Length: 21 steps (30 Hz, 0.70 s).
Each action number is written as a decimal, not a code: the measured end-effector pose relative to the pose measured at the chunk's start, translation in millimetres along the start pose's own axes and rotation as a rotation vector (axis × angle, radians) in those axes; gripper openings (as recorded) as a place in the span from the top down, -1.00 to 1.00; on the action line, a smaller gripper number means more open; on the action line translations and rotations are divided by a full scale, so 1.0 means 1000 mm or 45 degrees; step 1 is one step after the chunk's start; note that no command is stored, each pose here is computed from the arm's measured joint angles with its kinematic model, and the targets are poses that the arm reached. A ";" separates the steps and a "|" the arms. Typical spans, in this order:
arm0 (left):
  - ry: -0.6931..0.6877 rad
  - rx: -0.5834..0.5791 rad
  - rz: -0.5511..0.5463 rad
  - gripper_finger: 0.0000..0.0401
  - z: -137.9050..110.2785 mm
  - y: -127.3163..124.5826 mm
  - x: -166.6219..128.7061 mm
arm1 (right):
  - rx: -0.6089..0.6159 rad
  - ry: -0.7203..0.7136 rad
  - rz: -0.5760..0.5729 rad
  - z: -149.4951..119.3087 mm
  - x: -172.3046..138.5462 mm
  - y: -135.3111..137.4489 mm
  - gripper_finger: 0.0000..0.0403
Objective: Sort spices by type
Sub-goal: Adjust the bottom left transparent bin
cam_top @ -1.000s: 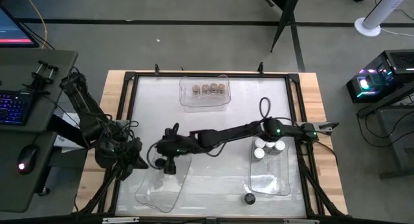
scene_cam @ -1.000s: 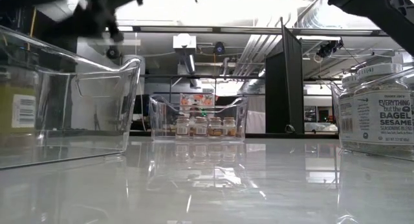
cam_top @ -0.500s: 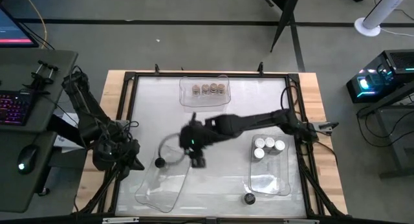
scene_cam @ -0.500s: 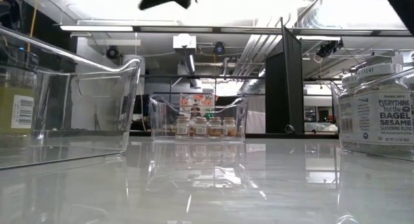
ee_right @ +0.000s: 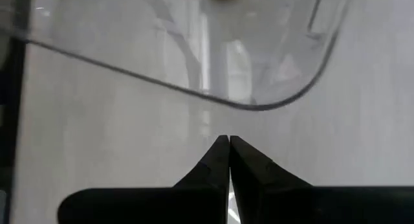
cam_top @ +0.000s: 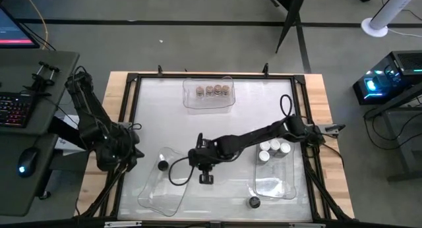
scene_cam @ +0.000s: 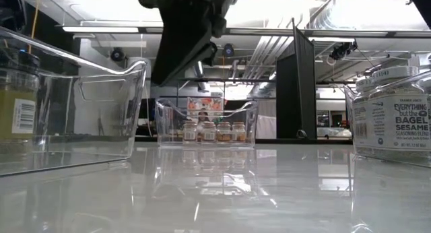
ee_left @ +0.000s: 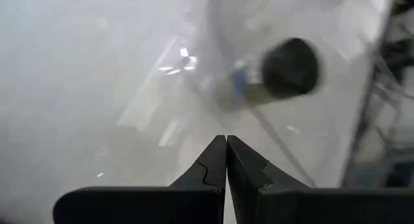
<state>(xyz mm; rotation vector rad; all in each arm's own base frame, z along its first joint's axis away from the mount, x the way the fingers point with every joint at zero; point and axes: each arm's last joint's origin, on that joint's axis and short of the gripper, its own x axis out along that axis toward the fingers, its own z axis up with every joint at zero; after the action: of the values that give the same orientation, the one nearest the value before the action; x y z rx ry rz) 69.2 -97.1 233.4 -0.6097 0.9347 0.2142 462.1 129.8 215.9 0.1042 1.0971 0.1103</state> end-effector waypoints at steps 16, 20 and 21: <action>-0.031 -0.107 0.119 1.00 0.002 0.009 0.001 | -0.132 -0.207 -0.046 0.022 -0.001 -0.028 1.00; -0.038 -0.087 0.118 1.00 0.002 0.009 0.001 | -0.127 -0.296 -0.059 0.032 -0.003 -0.043 1.00; -0.045 -0.086 0.118 1.00 0.002 0.009 0.001 | -0.125 -0.326 -0.053 0.034 -0.004 -0.046 1.00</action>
<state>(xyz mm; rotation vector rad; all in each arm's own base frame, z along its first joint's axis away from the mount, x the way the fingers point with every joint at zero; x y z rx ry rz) 67.9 -88.7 230.2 -0.6237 0.9251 0.3396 492.8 82.4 228.3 0.0071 0.8366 0.1100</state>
